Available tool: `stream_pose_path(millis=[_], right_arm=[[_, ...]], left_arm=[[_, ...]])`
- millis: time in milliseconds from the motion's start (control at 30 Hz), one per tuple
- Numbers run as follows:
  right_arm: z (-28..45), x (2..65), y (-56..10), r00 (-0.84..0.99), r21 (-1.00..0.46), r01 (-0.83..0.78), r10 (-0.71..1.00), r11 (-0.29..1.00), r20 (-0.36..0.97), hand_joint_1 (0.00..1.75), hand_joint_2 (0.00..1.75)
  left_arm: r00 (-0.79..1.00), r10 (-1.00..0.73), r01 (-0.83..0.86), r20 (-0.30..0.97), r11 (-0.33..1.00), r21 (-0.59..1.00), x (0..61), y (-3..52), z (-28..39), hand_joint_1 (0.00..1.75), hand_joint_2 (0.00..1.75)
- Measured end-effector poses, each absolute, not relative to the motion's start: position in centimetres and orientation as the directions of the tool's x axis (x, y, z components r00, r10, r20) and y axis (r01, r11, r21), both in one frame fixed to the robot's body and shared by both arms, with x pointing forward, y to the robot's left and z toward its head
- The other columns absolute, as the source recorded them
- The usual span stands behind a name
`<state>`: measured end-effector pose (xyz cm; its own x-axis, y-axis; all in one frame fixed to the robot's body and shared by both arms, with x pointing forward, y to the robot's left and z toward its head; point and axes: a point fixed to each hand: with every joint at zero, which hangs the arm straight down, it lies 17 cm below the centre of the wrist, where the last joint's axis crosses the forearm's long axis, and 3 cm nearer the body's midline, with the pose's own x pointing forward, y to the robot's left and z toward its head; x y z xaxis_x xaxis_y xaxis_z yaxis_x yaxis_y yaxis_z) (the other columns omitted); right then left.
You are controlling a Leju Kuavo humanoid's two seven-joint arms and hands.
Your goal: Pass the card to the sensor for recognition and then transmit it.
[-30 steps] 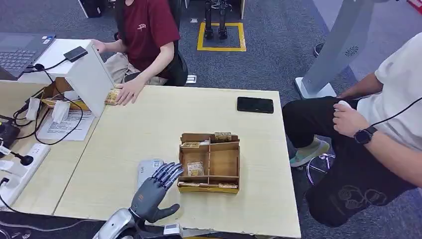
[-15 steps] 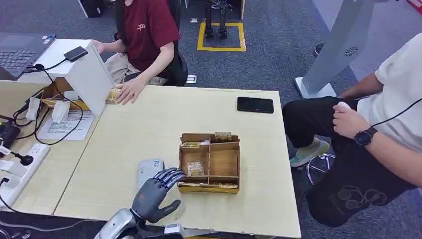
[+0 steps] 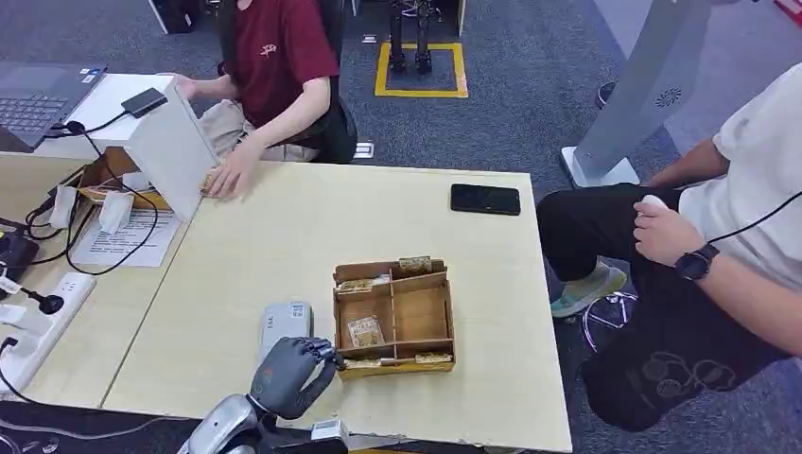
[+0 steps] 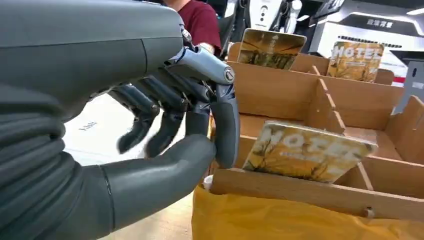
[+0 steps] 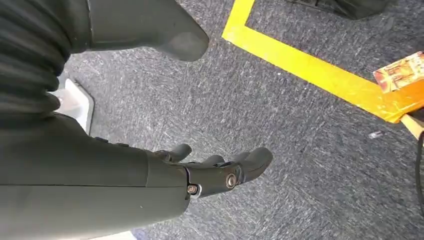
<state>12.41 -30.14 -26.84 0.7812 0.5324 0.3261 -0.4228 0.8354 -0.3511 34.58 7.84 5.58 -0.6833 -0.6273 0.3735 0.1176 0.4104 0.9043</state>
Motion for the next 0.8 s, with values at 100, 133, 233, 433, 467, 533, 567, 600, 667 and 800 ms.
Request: stream_pose_path(millis=[100,133,233,433,467,533,567,600,667,800], right_arm=[[-26.8,12.5,-30.1,0.78,-0.352,-0.422,0.532,0.836,0.329,0.0,1.75],[-26.8,12.5,-30.1,0.78,-0.352,-0.422,0.532,0.836,0.33,0.0,1.75],[-26.8,12.5,-30.1,0.779,-0.352,-0.422,0.532,0.836,0.33,0.0,1.75],[-26.8,12.5,-30.1,0.78,-0.352,-0.421,0.532,0.836,0.331,0.0,1.75],[-26.8,12.5,-30.1,0.78,-0.352,-0.421,0.531,0.836,0.331,0.0,1.75],[-26.8,12.5,-30.1,0.78,-0.352,-0.42,0.531,0.837,0.331,0.0,1.75],[-26.8,12.5,-30.1,0.78,-0.351,-0.42,0.53,0.837,0.331,0.0,1.75],[-26.8,12.5,-30.1,0.781,-0.351,-0.418,0.529,0.838,0.331,0.0,1.75],[-26.8,12.5,-30.1,0.781,-0.351,-0.418,0.529,0.838,0.332,0.0,1.75],[-26.8,12.5,-30.1,0.78,-0.351,-0.42,0.531,0.837,0.331,0.0,1.75]], left_arm=[[-0.678,-0.632,0.116,0.376,0.413,0.903,34.7,8.1,5.6,1.75,1.75],[-0.678,-0.632,0.116,0.376,0.413,0.903,34.7,8.1,5.6,1.75,1.75],[-0.677,-0.632,0.117,0.377,0.413,0.903,34.7,8.1,5.5,1.75,1.75],[-0.671,-0.634,0.12,0.384,0.418,0.901,34.7,8.3,5.5,0.0,1.75],[-0.67,-0.635,0.119,0.384,0.419,0.9,34.8,8.3,5.5,0.0,1.75],[-0.668,-0.636,0.117,0.386,0.423,0.899,34.8,8.5,5.5,0.0,1.75],[-0.667,-0.637,0.115,0.388,0.426,0.897,34.8,8.5,5.5,0.0,1.75],[-0.666,-0.637,0.112,0.388,0.428,0.897,34.8,8.6,5.6,0.0,1.75],[-0.664,-0.641,0.1,0.385,0.434,0.895,34.8,8.8,5.7,0.0,1.75],[-0.661,-0.651,0.072,0.374,0.441,0.895,35.1,9.3,6.1,0.0,1.75]])
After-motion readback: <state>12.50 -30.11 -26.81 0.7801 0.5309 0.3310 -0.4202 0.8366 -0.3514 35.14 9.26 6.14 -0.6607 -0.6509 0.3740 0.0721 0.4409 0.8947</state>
